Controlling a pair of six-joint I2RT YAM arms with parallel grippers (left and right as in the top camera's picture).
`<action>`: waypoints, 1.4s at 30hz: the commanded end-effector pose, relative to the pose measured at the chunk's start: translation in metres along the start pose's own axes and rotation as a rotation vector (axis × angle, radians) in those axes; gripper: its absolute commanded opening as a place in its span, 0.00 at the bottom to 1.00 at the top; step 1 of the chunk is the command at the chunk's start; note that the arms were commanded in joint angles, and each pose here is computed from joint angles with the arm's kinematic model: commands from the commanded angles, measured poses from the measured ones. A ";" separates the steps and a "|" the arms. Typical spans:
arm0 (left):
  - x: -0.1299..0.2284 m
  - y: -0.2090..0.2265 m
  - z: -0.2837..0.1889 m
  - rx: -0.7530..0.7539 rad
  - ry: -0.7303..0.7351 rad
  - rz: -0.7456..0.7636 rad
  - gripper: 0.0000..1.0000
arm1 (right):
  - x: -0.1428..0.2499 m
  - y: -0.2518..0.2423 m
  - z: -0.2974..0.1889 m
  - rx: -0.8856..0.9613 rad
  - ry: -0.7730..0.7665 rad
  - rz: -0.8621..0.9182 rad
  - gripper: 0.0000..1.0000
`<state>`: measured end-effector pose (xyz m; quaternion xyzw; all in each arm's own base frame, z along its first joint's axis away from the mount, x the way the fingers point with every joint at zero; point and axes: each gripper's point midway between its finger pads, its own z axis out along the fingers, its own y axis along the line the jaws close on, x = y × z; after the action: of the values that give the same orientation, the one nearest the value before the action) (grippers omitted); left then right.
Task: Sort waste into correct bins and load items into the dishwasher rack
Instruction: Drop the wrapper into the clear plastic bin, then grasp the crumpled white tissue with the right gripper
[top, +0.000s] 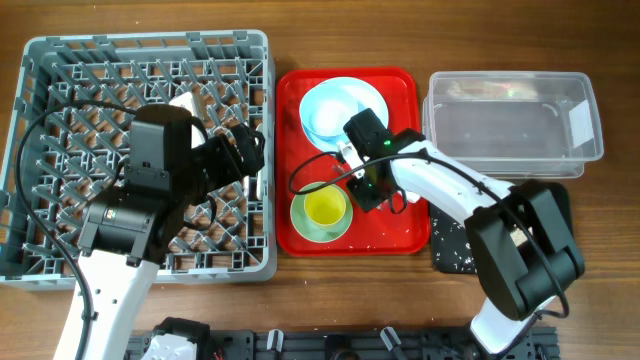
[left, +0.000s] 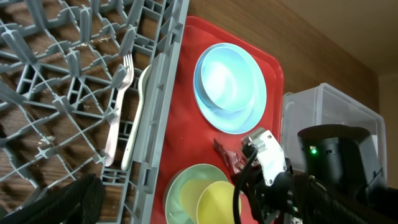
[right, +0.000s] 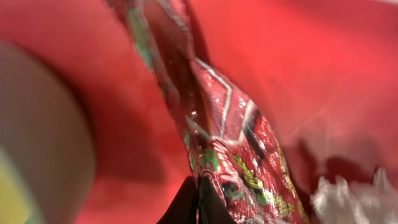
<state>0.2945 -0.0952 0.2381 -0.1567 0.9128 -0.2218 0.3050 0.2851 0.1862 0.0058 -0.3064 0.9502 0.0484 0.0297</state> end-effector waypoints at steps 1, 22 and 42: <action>-0.004 -0.001 -0.002 0.003 -0.014 0.007 1.00 | -0.033 0.008 -0.050 -0.035 -0.141 -0.002 0.04; -0.004 -0.001 -0.002 0.003 -0.014 0.007 1.00 | 0.016 -0.249 -0.167 0.631 -0.426 0.705 0.04; -0.004 -0.001 -0.002 0.003 -0.014 0.007 1.00 | 0.002 -0.226 -0.216 0.477 -0.574 0.668 0.58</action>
<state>0.2946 -0.0953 0.2383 -0.1566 0.9127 -0.2221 0.3053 0.4009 -0.0610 0.1331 0.0827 0.9481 -0.1726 0.2539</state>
